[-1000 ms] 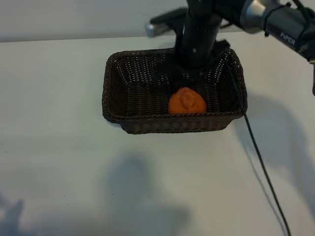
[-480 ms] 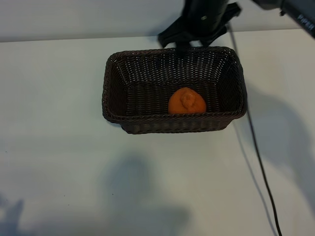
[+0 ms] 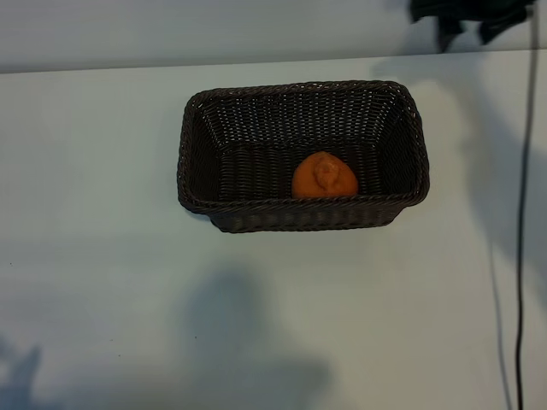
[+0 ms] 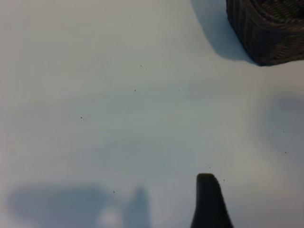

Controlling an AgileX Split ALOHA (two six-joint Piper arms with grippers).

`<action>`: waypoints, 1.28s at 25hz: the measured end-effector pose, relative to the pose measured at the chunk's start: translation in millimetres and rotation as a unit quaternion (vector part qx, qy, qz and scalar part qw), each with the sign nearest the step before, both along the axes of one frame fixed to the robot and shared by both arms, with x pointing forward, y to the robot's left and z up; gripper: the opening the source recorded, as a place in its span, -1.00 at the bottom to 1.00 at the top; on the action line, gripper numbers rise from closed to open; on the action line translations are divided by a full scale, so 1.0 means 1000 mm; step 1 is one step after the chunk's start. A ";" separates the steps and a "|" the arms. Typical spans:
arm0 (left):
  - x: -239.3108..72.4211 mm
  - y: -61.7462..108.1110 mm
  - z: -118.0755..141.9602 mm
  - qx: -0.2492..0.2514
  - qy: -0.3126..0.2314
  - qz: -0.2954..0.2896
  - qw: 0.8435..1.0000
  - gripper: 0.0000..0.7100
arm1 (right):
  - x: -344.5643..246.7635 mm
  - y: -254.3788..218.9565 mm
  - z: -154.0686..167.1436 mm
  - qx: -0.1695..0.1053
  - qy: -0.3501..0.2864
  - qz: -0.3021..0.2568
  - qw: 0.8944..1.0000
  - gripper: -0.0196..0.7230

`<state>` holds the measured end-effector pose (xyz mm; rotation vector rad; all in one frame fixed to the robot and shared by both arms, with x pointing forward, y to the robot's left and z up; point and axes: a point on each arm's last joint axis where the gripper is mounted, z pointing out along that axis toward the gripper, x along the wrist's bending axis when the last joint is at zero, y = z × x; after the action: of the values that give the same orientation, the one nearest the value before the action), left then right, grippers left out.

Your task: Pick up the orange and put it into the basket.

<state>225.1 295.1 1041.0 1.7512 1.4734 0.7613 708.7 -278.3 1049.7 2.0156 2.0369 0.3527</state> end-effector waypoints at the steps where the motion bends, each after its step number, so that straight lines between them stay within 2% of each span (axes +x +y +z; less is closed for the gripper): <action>1: 0.000 0.000 0.000 0.000 0.000 0.000 1.000 0.33 | 0.000 -0.013 0.000 -0.002 0.000 -0.014 1.000 0.42; 8: 0.000 0.000 0.000 0.000 0.000 0.000 1.000 0.33 | -0.005 -0.092 0.000 -0.010 0.001 -0.096 0.995 0.41; 15: 0.000 0.000 0.000 0.000 0.000 0.000 1.000 0.33 | -0.013 -0.122 0.007 0.014 -0.008 -0.131 0.991 0.41; 24: 0.000 0.000 0.000 0.000 0.000 0.000 1.000 0.33 | -0.055 -0.112 0.076 0.011 -0.070 -0.119 0.990 0.41; 32: 0.000 0.000 0.000 0.000 0.000 0.000 1.000 0.33 | -0.131 -0.095 0.142 0.002 -0.133 -0.115 0.984 0.41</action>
<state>225.1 295.1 1041.0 1.7512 1.4734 0.7613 577.7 -373.4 1191.4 2.0531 1.6292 0.5460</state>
